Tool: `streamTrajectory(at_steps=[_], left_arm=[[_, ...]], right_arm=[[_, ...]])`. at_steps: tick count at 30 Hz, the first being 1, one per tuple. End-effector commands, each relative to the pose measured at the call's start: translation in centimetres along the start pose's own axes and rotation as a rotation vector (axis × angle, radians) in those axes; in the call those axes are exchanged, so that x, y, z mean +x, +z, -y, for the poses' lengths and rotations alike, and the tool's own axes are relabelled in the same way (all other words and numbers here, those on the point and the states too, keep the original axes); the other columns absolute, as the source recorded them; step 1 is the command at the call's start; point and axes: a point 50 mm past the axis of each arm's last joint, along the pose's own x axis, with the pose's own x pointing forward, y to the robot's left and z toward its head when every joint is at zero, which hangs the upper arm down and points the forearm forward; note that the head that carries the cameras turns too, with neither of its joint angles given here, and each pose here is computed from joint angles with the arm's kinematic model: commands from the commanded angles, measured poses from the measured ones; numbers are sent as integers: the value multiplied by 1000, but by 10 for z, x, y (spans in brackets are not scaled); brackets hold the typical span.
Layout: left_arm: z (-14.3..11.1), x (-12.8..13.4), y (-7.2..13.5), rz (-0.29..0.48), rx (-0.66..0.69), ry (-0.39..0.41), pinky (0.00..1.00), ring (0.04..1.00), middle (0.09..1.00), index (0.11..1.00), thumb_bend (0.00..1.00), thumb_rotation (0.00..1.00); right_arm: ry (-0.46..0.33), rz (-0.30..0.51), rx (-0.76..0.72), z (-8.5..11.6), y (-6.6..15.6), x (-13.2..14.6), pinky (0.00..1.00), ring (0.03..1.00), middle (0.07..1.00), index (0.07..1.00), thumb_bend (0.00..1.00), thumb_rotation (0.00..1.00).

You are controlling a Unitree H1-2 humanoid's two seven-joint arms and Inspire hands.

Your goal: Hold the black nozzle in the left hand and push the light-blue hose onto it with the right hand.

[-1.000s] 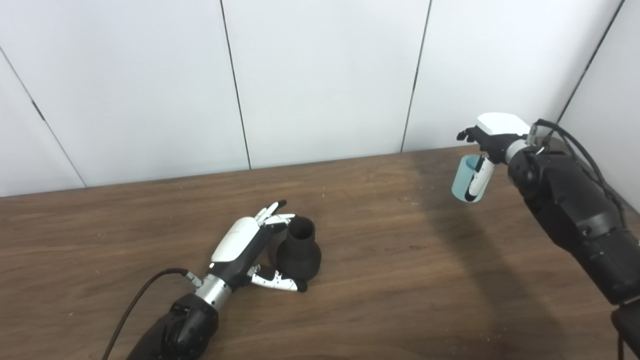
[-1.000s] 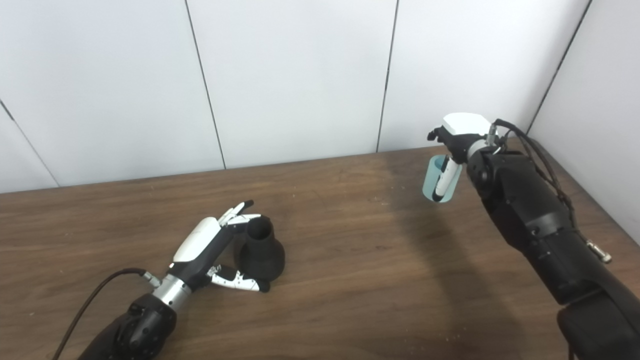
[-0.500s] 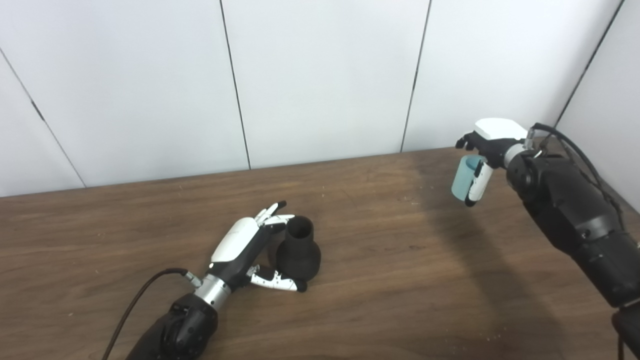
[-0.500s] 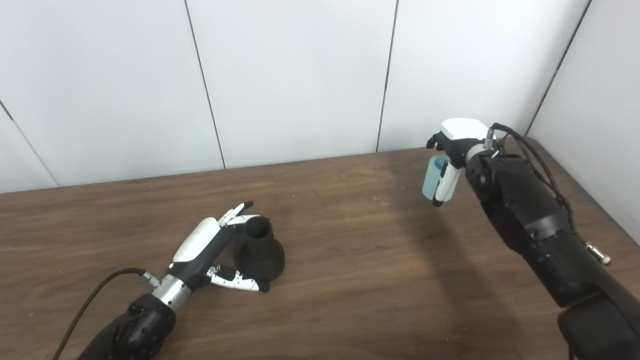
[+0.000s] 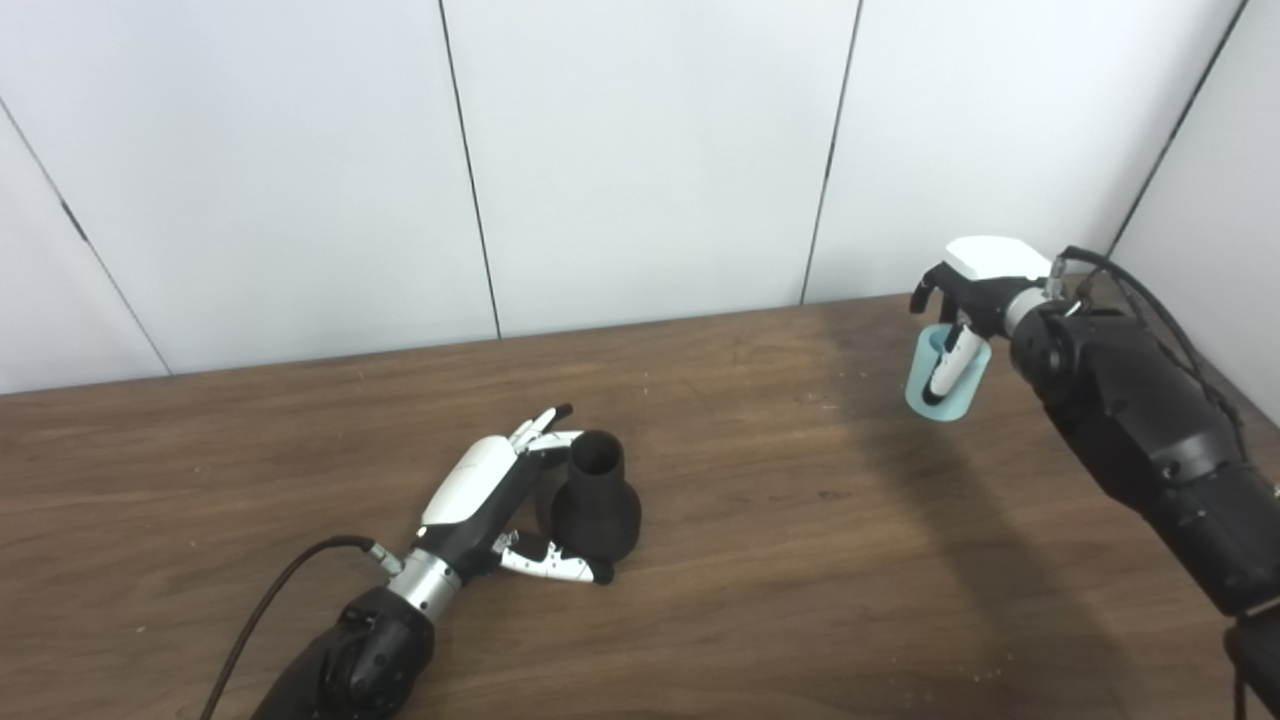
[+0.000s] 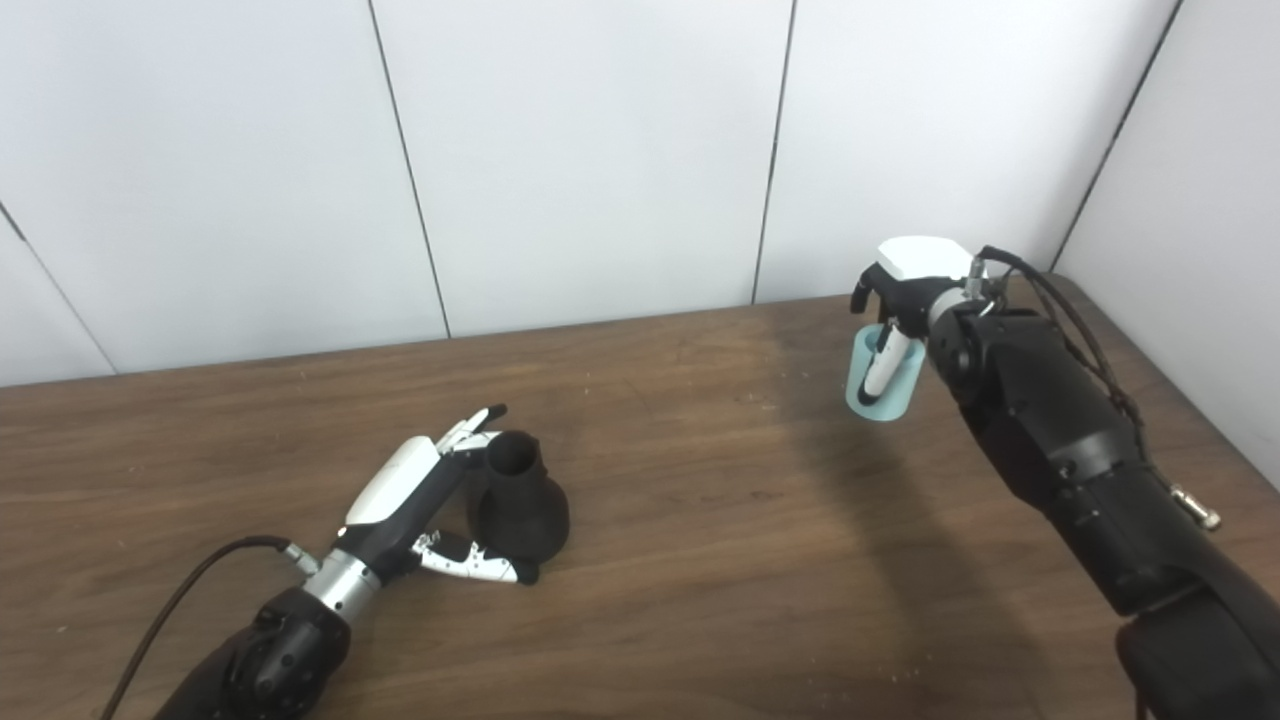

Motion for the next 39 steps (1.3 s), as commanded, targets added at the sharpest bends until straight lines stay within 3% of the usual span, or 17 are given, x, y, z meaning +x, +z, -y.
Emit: streamTrajectory(at_steps=[1,7,15,18,25,31,39], left_arm=[[65,-60,-33,-214,-21,-211,1000,1000,803,486,518,74],[65,-60,-33,-212,-21,-213,1000,1000,803,486,518,75],[64,-60,-32,-211,-18,-213,1000,1000,802,486,518,75],[64,-60,-32,-209,-18,-214,1000,1000,802,486,518,75],[65,-59,-31,-210,-16,-216,1000,1000,802,486,518,75],[65,-57,-31,-214,-18,-217,1000,1000,802,486,518,75],[68,-52,-25,-213,-17,-219,1000,1000,802,486,518,75]], right_arm=[[-120,-10,-38,41,-9,1,194,430,490,657,537,0],[-138,2,-64,43,-10,-2,208,447,497,499,521,0],[-129,1,-67,43,-12,-1,211,447,481,497,520,0],[-124,3,-64,43,-11,-2,213,378,496,518,514,0],[-122,16,-60,49,-8,-5,250,375,486,517,516,0],[-177,115,-66,73,17,-26,295,381,495,512,516,0],[-266,331,-25,104,55,-61,354,394,503,507,516,0]])
